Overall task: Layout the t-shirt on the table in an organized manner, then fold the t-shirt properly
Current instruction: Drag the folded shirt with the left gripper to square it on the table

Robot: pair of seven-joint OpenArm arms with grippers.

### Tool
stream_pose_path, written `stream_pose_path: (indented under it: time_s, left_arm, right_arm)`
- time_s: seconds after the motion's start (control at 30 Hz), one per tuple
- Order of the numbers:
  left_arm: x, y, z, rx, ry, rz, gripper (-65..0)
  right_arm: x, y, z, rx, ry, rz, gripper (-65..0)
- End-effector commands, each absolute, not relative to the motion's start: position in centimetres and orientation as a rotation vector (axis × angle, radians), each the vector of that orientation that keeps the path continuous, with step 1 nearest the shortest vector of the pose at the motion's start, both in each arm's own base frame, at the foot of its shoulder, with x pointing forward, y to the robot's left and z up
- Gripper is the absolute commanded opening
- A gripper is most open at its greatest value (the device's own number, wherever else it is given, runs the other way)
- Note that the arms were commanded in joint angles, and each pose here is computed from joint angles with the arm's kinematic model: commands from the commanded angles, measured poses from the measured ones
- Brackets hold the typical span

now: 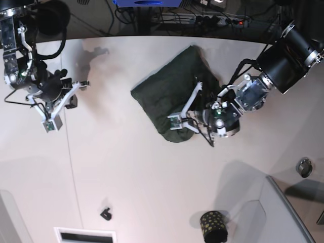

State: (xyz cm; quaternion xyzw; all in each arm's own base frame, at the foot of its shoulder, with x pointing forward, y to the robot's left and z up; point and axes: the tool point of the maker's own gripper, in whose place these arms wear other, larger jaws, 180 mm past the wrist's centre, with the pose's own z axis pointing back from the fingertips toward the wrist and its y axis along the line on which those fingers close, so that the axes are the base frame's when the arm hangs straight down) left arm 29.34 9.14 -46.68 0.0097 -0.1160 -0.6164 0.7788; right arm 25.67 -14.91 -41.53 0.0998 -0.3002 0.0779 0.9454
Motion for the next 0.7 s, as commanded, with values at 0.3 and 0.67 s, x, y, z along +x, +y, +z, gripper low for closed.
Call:
stream_pose_path:
  time_s: [0.3, 0.67]
  left_arm:
    - [32.6, 1.3, -47.1, 0.24, -0.305, -1.748, -65.0]
    - [31.3, -3.5, -48.2, 0.164, -0.304, -1.767, -65.0]
  right_arm:
    - [25.4, -15.5, -41.1, 0.199, -0.633, 0.143, -64.4]
    - [23.9, -19.4, -41.5, 0.151, -0.628, -0.008, -64.4]
